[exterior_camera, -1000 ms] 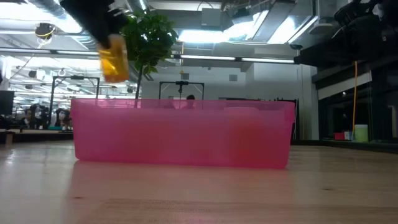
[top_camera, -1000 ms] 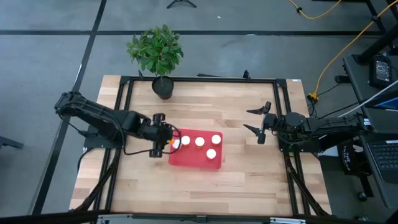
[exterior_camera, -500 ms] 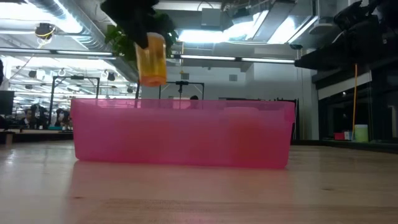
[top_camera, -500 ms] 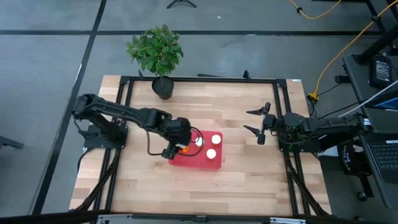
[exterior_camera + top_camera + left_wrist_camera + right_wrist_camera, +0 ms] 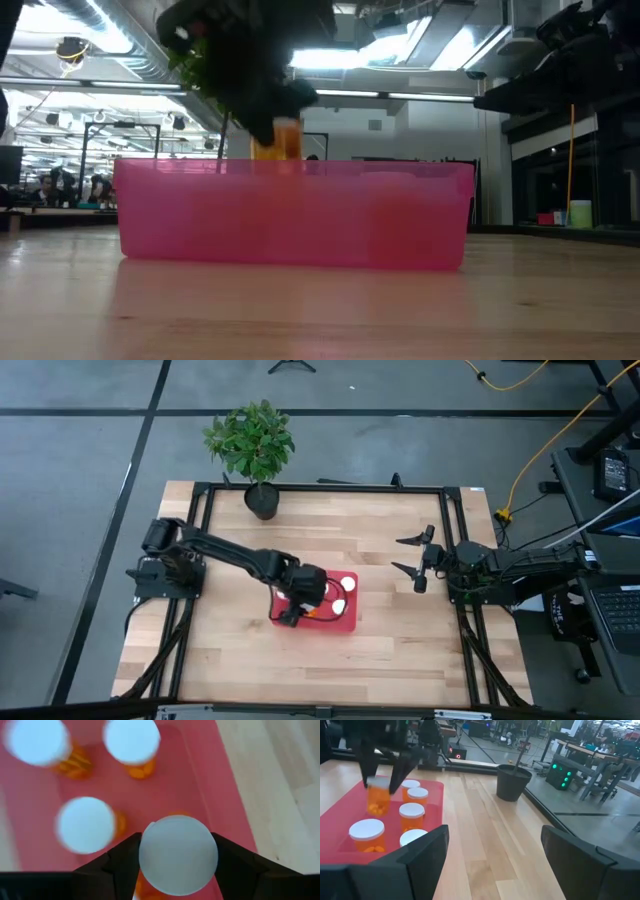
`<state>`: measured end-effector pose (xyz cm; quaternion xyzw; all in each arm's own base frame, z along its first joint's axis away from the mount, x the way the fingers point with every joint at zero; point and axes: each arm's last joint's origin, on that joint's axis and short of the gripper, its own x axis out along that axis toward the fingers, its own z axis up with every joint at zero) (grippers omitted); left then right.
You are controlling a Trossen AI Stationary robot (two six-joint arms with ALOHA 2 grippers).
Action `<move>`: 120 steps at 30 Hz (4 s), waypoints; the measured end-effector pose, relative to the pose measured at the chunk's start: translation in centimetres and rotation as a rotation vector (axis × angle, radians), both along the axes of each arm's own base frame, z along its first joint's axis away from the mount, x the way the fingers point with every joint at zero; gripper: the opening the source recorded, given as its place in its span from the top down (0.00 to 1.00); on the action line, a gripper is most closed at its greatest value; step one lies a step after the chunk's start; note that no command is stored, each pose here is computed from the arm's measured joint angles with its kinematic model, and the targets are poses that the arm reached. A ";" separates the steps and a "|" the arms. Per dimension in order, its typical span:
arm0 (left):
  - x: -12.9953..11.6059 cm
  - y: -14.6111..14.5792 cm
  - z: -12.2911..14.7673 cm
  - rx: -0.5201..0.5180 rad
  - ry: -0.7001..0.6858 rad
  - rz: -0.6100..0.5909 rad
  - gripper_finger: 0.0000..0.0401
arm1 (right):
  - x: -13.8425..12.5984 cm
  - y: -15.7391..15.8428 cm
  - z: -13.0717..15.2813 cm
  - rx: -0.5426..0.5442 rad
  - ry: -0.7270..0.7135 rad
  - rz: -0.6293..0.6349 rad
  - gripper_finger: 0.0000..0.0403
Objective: Pick and place pill bottles into a basket
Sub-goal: Put the orange pill bottle into the bin, then return to Home Position
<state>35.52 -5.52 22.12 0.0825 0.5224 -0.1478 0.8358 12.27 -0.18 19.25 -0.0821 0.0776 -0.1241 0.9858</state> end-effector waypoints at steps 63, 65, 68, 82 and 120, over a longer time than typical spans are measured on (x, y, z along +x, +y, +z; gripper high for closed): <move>-24.7 7.7 23.8 0.193 -0.760 0.752 0.20 | 0.1 -0.1 0.8 0.057 -0.097 -0.021 0.21; -26.1 7.5 24.0 0.164 -0.793 0.708 0.23 | 0.1 -0.1 0.8 0.051 -0.095 -0.020 0.21; -27.3 7.5 24.4 0.134 -0.847 0.789 0.26 | 0.1 -0.1 0.8 0.028 -0.088 -0.017 0.21; -32.7 6.6 21.6 0.173 -0.807 0.582 0.26 | 0.1 -0.1 0.8 0.110 -0.110 -0.025 0.21; -26.0 5.9 -3.9 -0.385 -1.220 0.256 0.26 | 0.1 -0.1 1.1 0.115 -0.150 -0.016 0.21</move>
